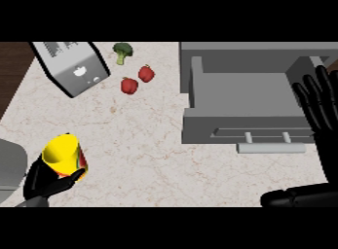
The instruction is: Pick up the cup, place it into the drawer and close the drawer
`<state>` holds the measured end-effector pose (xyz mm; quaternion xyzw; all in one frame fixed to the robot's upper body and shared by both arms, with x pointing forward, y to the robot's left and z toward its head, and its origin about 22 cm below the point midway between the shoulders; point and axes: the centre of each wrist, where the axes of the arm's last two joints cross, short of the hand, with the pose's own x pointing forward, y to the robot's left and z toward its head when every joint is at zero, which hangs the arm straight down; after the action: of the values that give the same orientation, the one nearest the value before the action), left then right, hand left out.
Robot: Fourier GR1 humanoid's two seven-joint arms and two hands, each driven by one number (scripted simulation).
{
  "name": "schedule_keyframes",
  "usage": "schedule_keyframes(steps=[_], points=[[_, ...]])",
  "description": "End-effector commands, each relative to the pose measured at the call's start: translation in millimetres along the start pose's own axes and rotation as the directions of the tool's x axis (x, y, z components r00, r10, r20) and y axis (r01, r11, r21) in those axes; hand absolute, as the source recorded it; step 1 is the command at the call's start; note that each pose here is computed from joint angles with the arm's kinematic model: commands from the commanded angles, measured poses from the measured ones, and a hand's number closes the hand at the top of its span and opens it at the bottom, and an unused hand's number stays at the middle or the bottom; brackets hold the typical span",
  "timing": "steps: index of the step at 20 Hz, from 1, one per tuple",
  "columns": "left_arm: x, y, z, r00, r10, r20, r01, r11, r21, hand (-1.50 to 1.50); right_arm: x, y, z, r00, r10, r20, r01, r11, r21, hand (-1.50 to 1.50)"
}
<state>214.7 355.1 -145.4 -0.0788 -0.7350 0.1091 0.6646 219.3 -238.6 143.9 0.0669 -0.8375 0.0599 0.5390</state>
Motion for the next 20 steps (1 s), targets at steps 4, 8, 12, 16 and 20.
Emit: schedule_keyframes(steps=[4,8,12,16,20], points=[[4,-2,-7,0.985,0.09,0.145,-0.076,0.992,-0.098,1.5,-16,-4,-1,1.0,0.018,0.01,-0.018,1.0,-0.01,-1.5],[1,-6,-5,0.973,0.029,0.229,-0.02,0.999,-0.043,1.5,3,-8,-6,1.0,-0.008,0.008,0.008,1.0,-0.007,-1.5],[-13,-34,-8,0.965,0.008,0.261,-0.013,1.0,0.018,1.5,-2,-11,6,1.0,0.008,-0.003,-0.008,1.0,-0.014,-1.5],[0,-49,-46,0.954,-0.032,0.299,0.017,0.998,0.053,1.5,0,1,-12,1.0,0.003,0.011,-0.003,1.0,0.007,-1.5],[2,-66,-47,0.938,0.026,0.346,-0.026,1.0,-0.002,1.5,1,-14,8,1.0,0.01,0.007,-0.01,1.0,-0.011,-1.5]])
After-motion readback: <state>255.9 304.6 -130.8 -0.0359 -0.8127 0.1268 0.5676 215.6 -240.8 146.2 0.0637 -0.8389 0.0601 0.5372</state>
